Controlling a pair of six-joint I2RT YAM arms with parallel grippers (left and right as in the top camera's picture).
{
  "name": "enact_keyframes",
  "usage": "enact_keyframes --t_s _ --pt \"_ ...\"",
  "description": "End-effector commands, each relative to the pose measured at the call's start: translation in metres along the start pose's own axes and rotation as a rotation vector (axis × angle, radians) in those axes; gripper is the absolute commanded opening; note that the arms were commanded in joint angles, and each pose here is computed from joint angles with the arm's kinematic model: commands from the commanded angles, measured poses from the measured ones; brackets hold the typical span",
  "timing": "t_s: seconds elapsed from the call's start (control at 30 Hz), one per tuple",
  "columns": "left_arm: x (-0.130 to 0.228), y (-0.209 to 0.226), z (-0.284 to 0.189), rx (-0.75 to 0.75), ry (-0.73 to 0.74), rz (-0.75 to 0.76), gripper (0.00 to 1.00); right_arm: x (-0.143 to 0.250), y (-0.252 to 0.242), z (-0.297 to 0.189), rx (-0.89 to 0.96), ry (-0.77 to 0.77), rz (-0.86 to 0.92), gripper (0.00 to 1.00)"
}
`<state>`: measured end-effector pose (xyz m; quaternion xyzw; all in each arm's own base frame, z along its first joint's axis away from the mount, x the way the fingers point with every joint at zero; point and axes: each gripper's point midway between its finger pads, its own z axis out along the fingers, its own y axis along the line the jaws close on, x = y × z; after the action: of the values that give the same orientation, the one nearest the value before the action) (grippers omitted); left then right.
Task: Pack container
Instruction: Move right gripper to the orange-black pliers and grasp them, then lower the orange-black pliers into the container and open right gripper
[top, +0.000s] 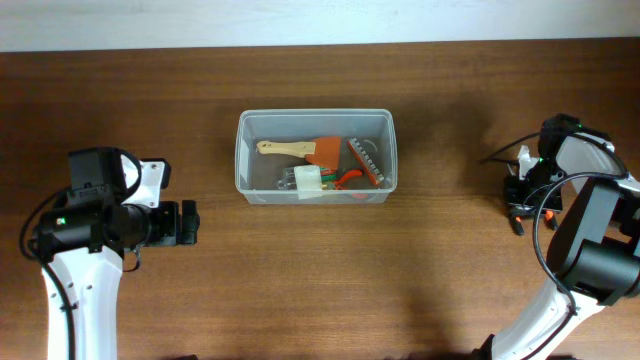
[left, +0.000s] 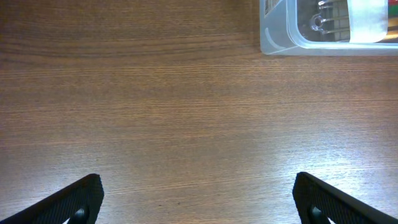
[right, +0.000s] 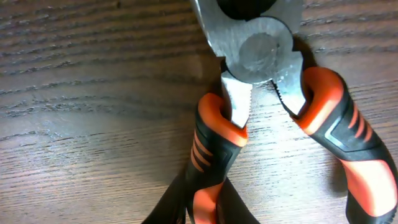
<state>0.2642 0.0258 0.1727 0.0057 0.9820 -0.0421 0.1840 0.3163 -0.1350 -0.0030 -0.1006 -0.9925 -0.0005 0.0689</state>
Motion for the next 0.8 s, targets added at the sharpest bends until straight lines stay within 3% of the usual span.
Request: enact_keyframes --t_s 0.0,0.13,0.47,0.6,0.77 --pt "0.0 -0.003 -0.002 0.013 -0.01 -0.009 0.99 0.005 0.005 0.013 -0.033 0.034 0.007 0.12" --pt "0.0 -0.002 -0.002 0.013 -0.01 -0.009 0.99 0.005 0.005 0.013 -0.033 0.034 0.006 0.04" --pt "0.0 -0.002 -0.002 0.012 -0.011 -0.009 0.99 0.0 0.012 0.005 -0.058 0.012 0.038 0.04" --pt "0.0 -0.002 -0.002 0.012 -0.01 -0.009 0.99 -0.011 0.02 -0.033 -0.05 -0.047 0.003 0.04" --pt "0.0 -0.002 -0.002 0.012 -0.01 -0.009 0.99 -0.024 0.043 -0.116 -0.004 -0.182 -0.115 0.04"
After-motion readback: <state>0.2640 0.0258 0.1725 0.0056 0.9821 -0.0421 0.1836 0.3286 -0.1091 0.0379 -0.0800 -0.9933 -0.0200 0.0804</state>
